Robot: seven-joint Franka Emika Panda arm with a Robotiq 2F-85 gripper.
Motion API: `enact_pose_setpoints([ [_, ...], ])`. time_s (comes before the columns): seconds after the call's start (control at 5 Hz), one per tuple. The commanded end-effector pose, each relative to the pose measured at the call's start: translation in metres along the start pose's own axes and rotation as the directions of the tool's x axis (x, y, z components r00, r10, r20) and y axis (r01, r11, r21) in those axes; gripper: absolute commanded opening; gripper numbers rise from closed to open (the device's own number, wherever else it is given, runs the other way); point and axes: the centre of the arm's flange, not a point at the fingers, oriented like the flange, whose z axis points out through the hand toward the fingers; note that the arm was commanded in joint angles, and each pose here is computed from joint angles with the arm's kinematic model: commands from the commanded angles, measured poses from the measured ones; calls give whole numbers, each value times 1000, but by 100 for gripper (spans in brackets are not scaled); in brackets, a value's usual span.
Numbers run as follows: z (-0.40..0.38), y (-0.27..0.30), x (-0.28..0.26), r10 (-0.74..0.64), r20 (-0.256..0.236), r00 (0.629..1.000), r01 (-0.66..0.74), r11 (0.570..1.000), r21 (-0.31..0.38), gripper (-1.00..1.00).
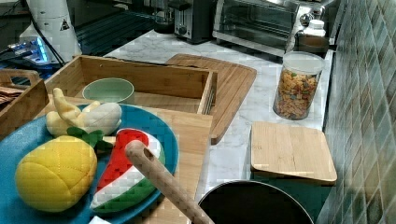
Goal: Close the drawer.
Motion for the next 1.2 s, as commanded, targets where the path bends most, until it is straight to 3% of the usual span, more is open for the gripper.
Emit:
enact_pose_setpoints([
  [0.2, 2, 0, 0, 1, 5, 1000, -1, 1000, 0, -100],
  [0.4, 9, 6, -9, -66, 1, 998, 66, 997, 31, -100],
  [0.6, 24, 15, -38, -280, -30, 960, 282, 957, 76, -100],
  [0.8, 44, 14, -67, -519, -79, 851, 523, 851, 50, -100],
  [1.0, 60, 7, -81, -626, -12, 779, 626, 779, 38, -100],
  [1.2, 90, 5, -108, -743, -37, 668, 742, 669, -36, -100],
])
